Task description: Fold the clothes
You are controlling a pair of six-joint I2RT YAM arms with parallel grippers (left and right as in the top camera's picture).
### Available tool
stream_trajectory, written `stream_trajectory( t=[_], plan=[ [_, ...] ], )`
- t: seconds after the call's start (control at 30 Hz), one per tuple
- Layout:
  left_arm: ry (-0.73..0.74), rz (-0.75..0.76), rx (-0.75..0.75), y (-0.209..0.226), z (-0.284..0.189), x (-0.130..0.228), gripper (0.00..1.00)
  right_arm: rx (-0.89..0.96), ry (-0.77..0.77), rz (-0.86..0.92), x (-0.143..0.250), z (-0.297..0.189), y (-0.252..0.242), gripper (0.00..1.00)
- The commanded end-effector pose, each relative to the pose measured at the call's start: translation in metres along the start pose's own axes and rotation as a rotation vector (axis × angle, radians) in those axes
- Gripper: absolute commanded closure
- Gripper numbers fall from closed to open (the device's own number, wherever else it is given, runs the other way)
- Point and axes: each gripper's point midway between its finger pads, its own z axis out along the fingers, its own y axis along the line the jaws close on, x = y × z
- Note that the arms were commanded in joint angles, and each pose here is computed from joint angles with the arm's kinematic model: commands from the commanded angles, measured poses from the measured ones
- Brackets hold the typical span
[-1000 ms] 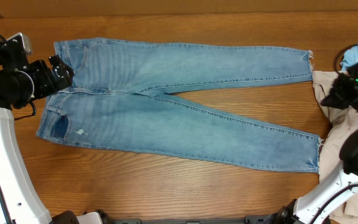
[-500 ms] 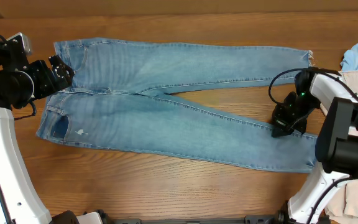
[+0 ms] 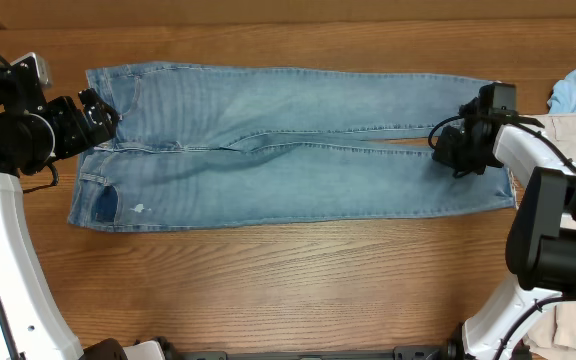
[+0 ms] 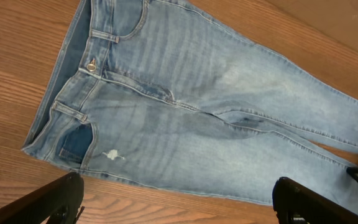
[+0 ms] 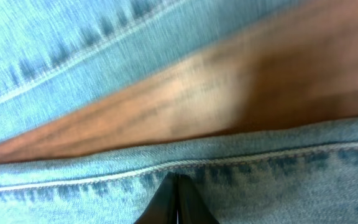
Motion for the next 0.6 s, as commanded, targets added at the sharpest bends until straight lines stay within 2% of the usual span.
stream_trajectory(
  t=[0.0, 0.03, 0.1, 0.2, 0.27, 0.3, 0.33, 0.37, 0.43, 0.47, 0.57],
  plan=[
    [-0.007, 0.003, 0.014, -0.003, -0.002, -0.002, 0.0, 0.158, 0.05, -0.043, 0.017, 0.032, -0.036, 0.96],
    [-0.007, 0.003, 0.014, -0.003, -0.002, -0.003, 0.0, 0.159, 0.056, -0.045, 0.014, 0.027, -0.035, 0.96],
    [-0.007, 0.003, 0.014, -0.003, -0.002, -0.002, 0.0, 0.156, 0.071, -0.035, -0.001, 0.003, -0.026, 0.89],
    [-0.007, 0.003, 0.014, -0.003, -0.002, -0.002, 0.0, 0.1, 0.06, -0.037, -0.031, -0.051, 0.0, 0.74],
    [-0.007, 0.003, 0.014, -0.003, -0.002, -0.002, 0.0, 0.039, 0.058, -0.037, -0.041, -0.08, 0.018, 0.6],
    [-0.007, 0.003, 0.014, -0.003, -0.002, -0.003, 0.0, 0.0, 0.055, -0.037, -0.044, -0.094, 0.028, 0.44],
    [-0.007, 0.003, 0.014, -0.003, -0.002, -0.002, 0.0, -0.06, 0.05, -0.039, -0.049, -0.111, 0.043, 0.2],
    [-0.007, 0.003, 0.014, -0.003, -0.002, -0.002, 0.0, -0.088, 0.05, -0.04, -0.05, -0.118, 0.049, 0.0],
    [-0.017, 0.007, 0.015, -0.003, -0.002, -0.005, 0.0, -0.144, 0.059, -0.039, -0.049, -0.131, 0.061, 0.0],
    [-0.075, 0.027, 0.021, -0.005, -0.002, -0.019, 0.0, -0.18, 0.07, -0.037, -0.047, -0.133, 0.067, 0.0],
    [-0.137, 0.049, 0.028, -0.007, -0.004, -0.035, 0.0, -0.187, 0.077, -0.035, -0.045, -0.132, 0.068, 0.0]
  ],
)
